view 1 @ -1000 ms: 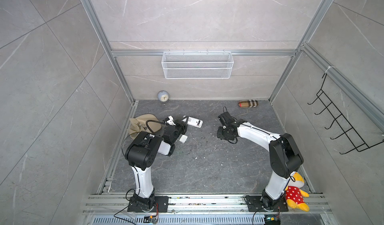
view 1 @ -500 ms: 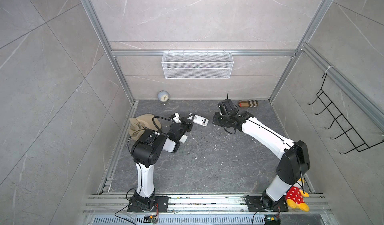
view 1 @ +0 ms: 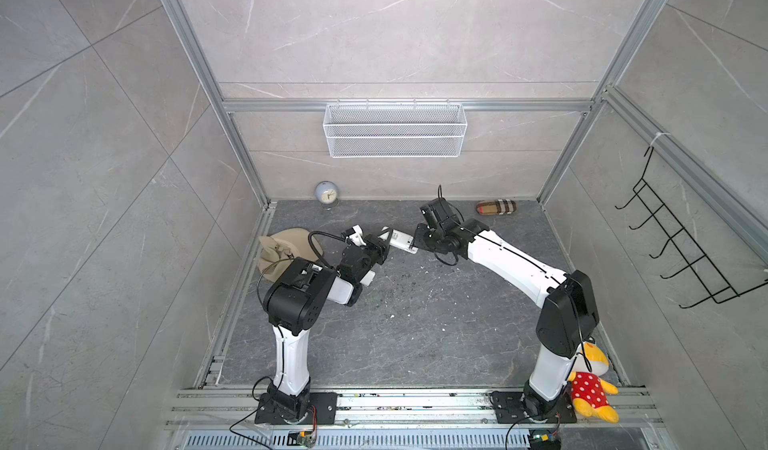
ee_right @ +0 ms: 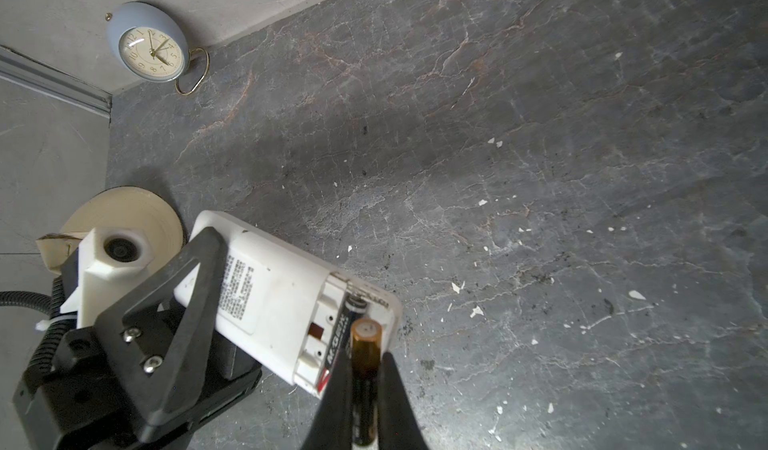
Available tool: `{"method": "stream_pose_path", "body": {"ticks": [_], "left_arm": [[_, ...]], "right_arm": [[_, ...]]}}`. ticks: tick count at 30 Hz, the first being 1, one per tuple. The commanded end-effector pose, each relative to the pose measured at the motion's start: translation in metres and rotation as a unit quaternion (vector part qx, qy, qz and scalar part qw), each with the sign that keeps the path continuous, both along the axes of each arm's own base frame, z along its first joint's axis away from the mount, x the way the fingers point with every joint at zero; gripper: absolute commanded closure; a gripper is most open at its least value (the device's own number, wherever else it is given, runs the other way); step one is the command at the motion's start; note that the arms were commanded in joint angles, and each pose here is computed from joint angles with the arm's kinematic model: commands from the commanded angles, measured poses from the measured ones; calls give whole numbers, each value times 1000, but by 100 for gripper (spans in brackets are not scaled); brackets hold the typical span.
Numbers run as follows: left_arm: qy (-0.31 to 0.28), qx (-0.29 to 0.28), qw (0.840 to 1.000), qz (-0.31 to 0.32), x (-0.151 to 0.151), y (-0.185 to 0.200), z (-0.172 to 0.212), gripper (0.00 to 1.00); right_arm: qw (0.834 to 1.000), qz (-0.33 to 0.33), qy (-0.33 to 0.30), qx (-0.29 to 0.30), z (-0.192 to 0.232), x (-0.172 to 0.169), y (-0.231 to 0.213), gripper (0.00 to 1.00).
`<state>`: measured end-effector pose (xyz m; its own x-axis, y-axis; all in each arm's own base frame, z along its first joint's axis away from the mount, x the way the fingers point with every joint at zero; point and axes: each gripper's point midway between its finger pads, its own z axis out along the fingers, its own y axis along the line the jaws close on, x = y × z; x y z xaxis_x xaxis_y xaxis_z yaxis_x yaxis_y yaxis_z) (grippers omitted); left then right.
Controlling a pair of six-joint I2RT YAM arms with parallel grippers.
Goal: Load the batteries into the remote control
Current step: 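Carry the battery to the remote's open compartment with the right gripper, then insert the battery into the compartment and open the right gripper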
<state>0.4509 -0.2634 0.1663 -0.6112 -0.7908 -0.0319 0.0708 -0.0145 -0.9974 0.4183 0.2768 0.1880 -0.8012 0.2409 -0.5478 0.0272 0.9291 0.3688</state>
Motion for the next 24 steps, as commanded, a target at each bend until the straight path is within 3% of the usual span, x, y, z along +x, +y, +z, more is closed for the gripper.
{"method": "stream_pose_path", "body": {"ticks": [1,24], "left_arm": [[-54,-31,998,4,0,1,41,100],[-56,-58,996,22,1,10,59,100]], "right_arm": [[1000,-7,-19,-7,10,4,8,93],[998,-42,-33,-46,-2,12,10,93]]}}
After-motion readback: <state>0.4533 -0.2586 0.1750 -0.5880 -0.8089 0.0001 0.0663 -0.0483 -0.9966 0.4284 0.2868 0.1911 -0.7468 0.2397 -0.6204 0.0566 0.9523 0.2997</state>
